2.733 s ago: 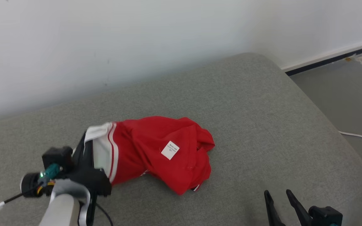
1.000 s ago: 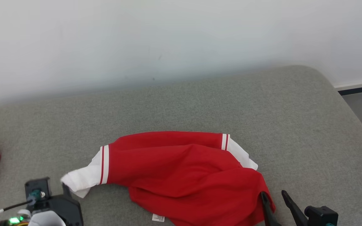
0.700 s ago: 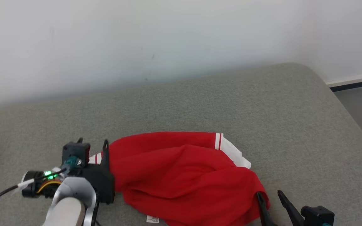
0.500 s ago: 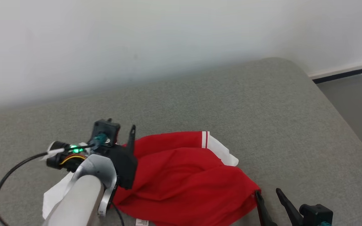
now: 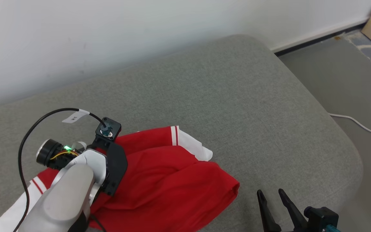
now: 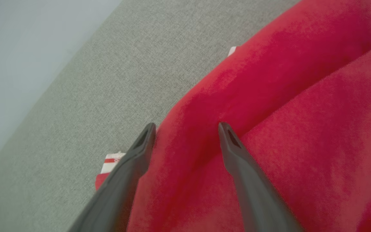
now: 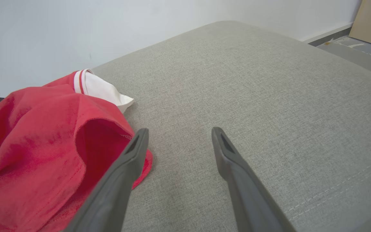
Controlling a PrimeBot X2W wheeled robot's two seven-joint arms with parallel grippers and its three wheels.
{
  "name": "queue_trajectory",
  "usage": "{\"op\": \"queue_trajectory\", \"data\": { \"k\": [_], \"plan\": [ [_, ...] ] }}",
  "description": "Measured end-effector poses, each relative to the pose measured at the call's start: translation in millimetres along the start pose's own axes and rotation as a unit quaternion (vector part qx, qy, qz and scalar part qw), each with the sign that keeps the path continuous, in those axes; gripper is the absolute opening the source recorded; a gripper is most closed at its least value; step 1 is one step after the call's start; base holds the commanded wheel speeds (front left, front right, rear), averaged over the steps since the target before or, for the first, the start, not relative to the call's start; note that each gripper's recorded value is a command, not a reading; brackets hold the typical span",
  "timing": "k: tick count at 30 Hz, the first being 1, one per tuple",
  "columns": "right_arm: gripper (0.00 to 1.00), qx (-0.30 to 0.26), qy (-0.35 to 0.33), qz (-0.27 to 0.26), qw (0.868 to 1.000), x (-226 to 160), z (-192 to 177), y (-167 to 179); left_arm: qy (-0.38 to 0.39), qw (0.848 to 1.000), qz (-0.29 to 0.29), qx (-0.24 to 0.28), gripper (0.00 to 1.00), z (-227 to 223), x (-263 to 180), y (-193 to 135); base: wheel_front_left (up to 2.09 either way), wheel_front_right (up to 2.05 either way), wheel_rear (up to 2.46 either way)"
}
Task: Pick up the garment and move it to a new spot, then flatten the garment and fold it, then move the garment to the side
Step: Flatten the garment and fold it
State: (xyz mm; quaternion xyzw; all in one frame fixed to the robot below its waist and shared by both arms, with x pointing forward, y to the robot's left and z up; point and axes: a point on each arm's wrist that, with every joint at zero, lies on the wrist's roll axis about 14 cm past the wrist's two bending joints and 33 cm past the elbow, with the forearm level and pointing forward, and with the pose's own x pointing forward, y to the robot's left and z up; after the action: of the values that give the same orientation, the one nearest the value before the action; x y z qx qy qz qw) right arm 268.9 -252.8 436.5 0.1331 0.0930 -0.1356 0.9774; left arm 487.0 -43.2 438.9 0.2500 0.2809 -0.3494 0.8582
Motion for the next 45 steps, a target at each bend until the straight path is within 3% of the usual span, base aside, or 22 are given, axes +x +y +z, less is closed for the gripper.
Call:
{"op": "queue_trajectory", "data": {
  "k": [4, 5, 6, 11, 15, 18, 24, 27, 30, 33, 37, 39, 41, 45],
  "plan": [
    [1.0, 0.001, 0.009, -0.012, 1.0, 0.8, -6.0, -5.8, 0.023, 1.0, -0.013, 0.004, 1.0, -9.9, 14.6, -3.9, 0.0, 0.0, 0.0],
    [1.0, 0.0, 0.01, -0.013, 1.0, 2.0, -6.1, -6.1, 0.022, 1.0, -0.014, 0.004, 0.43, -8.4, 17.1, -3.6, 0.0, 0.0, 0.0],
    [1.0, -0.001, 0.011, -0.013, 1.0, 3.2, -6.6, -5.8, 0.019, 1.0, -0.015, 0.005, 0.0, -7.2, 19.2, -3.6, 0.0, 0.0, 0.0],
    [1.0, -0.001, 0.012, -0.005, 1.0, 9.9, -7.6, -1.3, -0.087, 0.996, -0.004, -0.006, 0.0, 36.7, 15.7, 1.4, 0.0, 0.0, 0.0],
    [1.0, -0.001, 0.014, 0.005, 1.0, 14.5, -9.3, 4.3, -0.225, 0.974, 0.005, -0.02, 0.0, 104.0, -8.3, 2.8, 0.0, 0.0, 0.0],
    [1.0, -0.004, 0.012, 0.015, 1.0, 18.1, -7.8, 9.8, -0.347, 0.938, 0.014, -0.023, 0.0, 169.0, -45.5, 6.2, 0.0, 0.0, 0.0],
    [1.0, -0.008, 0.008, 0.034, 0.999, 21.7, -4.7, 19.9, -0.555, 0.831, 0.032, -0.024, 0.0, 265.6, -151.8, 10.7, 0.0, 0.0, 0.0],
    [1.0, -0.009, 0.011, 0.044, 0.999, 21.4, -6.4, 25.2, -0.595, 0.803, 0.04, -0.023, 0.0, 277.1, -187.1, 13.2, 0.0, 0.0, 0.0],
    [1.0, -0.01, 0.013, 0.058, 0.998, 23.0, -6.7, 33.8, -0.575, 0.816, 0.044, -0.03, 0.0, 254.6, -186.4, 14.2, 0.0, 0.0, 0.0],
    [1.0, -0.012, 0.017, 0.077, 0.997, 26.3, -7.8, 45.3, -0.515, 0.853, 0.066, -0.056, 0.0, 196.2, -162.3, 25.6, 0.0, 0.0, 0.0],
    [1.0, -0.015, 0.015, 0.096, 0.995, 32.0, -5.6, 57.6, -0.39, 0.907, 0.083, -0.14, 0.0, 75.3, -121.2, 25.0, 0.0, 0.0, 0.0],
    [1.0, -0.018, 0.02, 0.104, 0.994, 34.2, -7.2, 62.7, -0.32, 0.926, 0.099, -0.177, 0.0, 7.9, -109.0, 20.1, 0.0, 0.0, 0.0],
    [1.0, -0.022, 0.022, 0.111, 0.993, 36.4, -7.9, 67.3, -0.273, 0.931, 0.121, -0.209, 0.0, -43.6, -108.2, 19.1, 0.0, 0.0, 0.0],
    [1.0, -0.029, 0.025, 0.118, 0.992, 39.8, -8.2, 71.4, -0.238, 0.925, 0.162, -0.247, 0.0, -91.2, -114.6, 25.0, 0.0, 0.0, 0.0]
  ]
}}
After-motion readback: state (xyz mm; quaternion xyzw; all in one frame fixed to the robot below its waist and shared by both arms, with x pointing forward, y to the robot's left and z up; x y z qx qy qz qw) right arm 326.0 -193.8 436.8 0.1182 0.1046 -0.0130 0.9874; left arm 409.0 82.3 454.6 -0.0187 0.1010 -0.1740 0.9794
